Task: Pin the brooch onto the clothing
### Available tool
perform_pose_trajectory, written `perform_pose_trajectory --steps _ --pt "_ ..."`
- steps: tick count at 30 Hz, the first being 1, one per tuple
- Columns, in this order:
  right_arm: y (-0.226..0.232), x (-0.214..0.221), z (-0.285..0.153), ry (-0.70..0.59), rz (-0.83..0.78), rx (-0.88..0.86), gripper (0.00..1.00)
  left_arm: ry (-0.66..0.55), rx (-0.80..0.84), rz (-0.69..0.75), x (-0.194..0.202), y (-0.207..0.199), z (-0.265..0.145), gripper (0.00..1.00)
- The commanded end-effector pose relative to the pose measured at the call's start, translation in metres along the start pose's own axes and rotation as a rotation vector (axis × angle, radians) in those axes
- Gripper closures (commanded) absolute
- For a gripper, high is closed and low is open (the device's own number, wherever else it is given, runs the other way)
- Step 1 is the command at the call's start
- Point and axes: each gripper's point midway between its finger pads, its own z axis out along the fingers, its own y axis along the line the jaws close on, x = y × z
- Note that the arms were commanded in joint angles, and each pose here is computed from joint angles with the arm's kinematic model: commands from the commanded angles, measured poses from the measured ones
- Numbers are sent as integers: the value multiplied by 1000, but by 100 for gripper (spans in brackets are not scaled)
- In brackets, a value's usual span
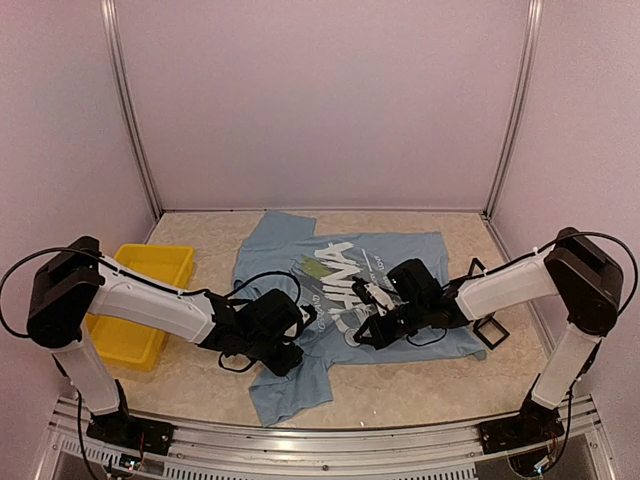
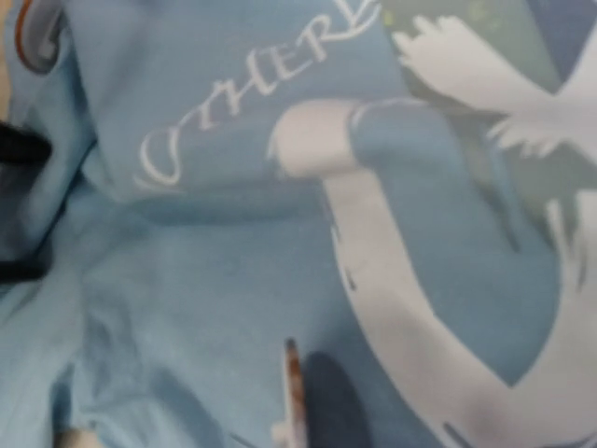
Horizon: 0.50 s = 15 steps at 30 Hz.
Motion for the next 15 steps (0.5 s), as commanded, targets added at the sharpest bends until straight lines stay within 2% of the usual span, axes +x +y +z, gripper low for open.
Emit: perform_pose_trajectory --steps 1,3,7,11,15 --pt "-26 22 -5 40 74 130 100 79 -100 -27 17 22 2 59" --pt "-40 37 -8 83 113 186 100 75 -102 -70 18 29 -3 58" --pt "-62 58 -19 130 178 286 100 63 -48 -170 30 41 -14 52" --pt "-73 65 -31 138 202 341 100 120 -67 -358 59 76 -15 45" --pt "-75 70 -37 159 200 361 100 96 -79 -414 63 88 -23 39"
